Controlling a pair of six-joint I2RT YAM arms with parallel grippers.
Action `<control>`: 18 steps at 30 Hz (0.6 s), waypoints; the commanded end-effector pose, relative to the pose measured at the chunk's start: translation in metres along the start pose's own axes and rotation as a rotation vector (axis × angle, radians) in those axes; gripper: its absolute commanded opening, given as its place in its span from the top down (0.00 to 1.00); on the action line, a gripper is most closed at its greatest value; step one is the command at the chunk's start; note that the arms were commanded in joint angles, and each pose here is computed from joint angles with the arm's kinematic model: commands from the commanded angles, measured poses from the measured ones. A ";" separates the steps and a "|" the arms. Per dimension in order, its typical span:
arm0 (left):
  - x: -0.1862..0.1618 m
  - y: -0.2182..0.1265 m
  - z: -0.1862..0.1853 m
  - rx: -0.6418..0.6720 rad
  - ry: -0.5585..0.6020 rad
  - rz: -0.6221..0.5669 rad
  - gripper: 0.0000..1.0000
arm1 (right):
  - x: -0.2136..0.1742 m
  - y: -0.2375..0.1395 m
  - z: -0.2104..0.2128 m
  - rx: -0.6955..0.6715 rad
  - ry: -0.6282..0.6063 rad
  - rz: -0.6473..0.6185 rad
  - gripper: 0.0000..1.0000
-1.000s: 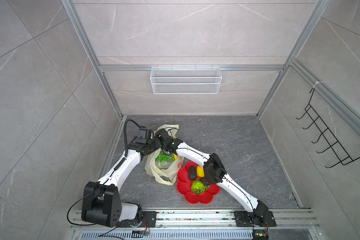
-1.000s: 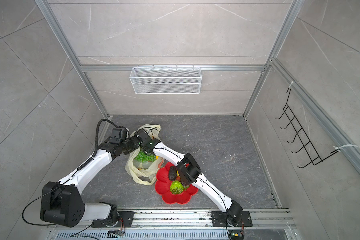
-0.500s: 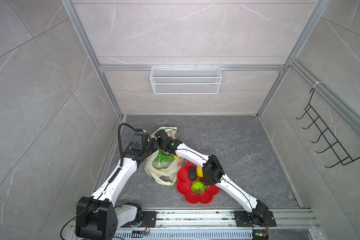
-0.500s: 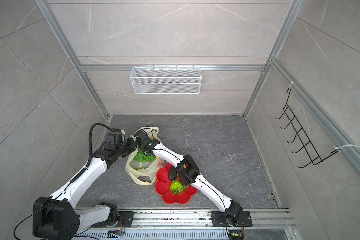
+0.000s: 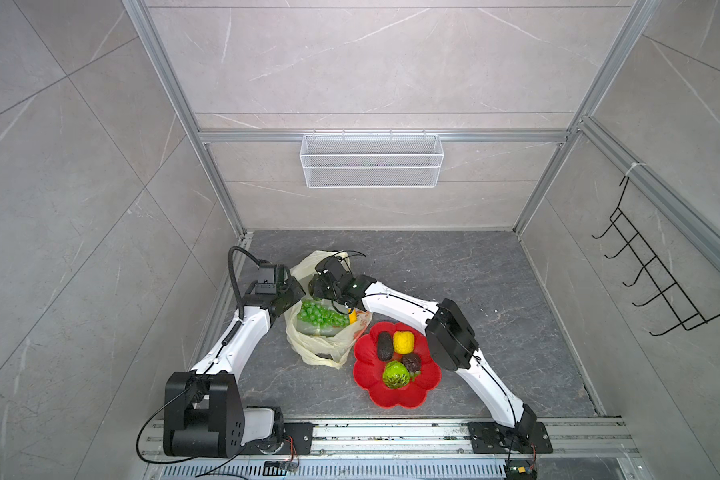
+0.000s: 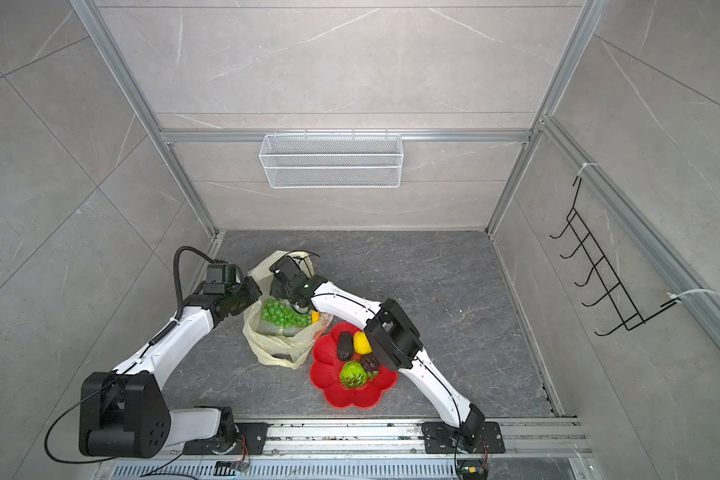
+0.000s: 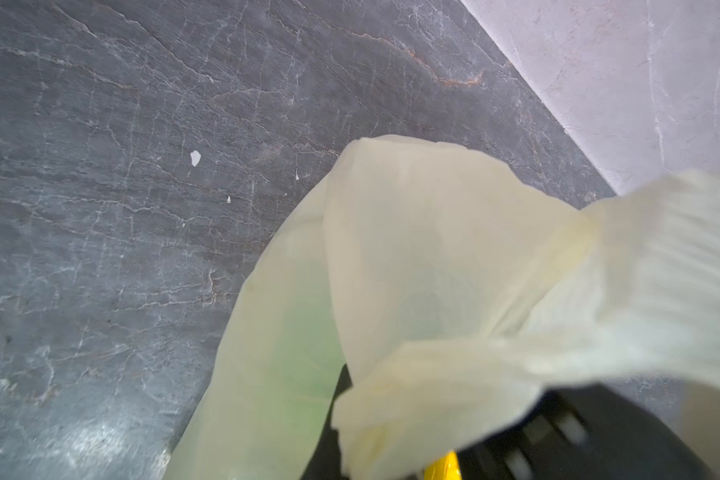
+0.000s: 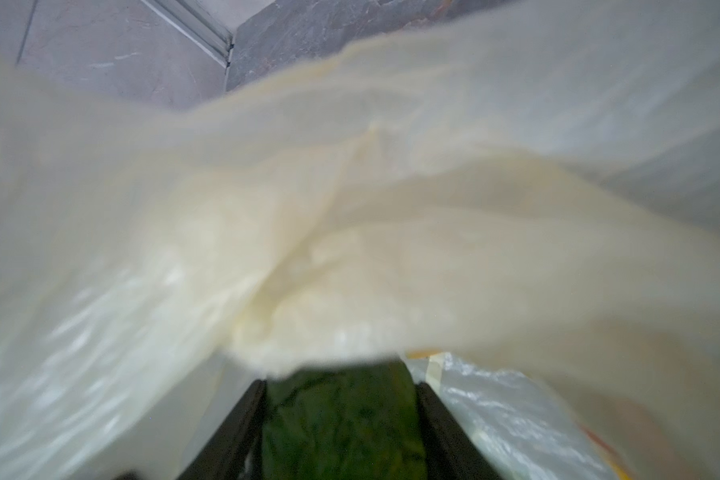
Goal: Take the fake fruits out of the plastic bag
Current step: 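Close the right gripper on the dark green fruit and lift it out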
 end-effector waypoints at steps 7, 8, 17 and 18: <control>0.005 0.007 -0.002 -0.063 0.050 -0.046 1.00 | -0.009 -0.044 0.019 0.065 -0.090 0.015 0.47; 0.004 0.008 -0.001 -0.065 0.053 -0.048 1.00 | -0.010 -0.049 0.021 0.073 -0.101 0.020 0.47; -0.012 0.012 0.008 -0.069 0.069 -0.050 1.00 | -0.018 -0.114 0.006 0.074 -0.183 0.058 0.47; -0.013 0.012 0.009 -0.067 0.069 -0.051 1.00 | -0.019 -0.122 0.002 0.061 -0.196 0.064 0.47</control>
Point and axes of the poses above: each gripper's point midway between its finger pads, its own y axis out along the fingers, its own z axis along the line the jaws close on, x = y × z, the point moved 8 cm from there along -y, back along the fingers, and after that the axes turned 4 degrees about y, right-handed, at the moved point
